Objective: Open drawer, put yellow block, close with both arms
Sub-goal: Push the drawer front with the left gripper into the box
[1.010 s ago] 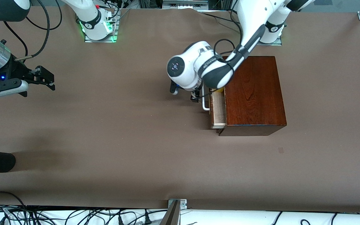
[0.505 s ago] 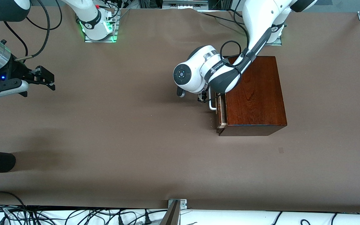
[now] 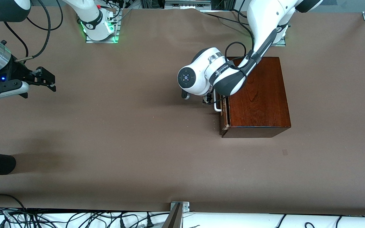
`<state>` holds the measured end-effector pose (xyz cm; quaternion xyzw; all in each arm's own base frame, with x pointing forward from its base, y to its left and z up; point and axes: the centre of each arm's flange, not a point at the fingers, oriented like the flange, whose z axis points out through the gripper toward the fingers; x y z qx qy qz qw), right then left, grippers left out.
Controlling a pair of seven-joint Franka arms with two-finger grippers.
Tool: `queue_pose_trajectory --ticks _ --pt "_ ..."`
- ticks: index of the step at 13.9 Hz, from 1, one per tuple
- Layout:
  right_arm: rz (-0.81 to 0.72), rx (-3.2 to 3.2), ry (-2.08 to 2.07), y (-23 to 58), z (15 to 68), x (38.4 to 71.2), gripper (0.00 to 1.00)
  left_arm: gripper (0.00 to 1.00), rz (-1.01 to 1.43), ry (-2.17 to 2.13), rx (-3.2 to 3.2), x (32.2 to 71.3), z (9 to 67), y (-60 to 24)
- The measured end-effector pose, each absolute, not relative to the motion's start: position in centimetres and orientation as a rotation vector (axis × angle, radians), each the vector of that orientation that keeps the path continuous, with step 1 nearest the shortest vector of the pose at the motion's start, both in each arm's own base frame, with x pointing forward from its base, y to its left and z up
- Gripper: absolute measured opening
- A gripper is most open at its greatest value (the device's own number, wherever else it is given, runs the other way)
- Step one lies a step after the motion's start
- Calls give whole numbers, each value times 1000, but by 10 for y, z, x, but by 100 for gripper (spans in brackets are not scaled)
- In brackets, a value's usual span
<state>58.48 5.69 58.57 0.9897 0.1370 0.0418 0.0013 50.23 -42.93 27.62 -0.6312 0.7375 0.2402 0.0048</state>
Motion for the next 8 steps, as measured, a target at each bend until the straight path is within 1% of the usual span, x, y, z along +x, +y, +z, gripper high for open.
queue_pose_trajectory --ticks 8 --pt "130 3107 430 57 585 585 100 100 759 2203 -2065 503 276 -426"
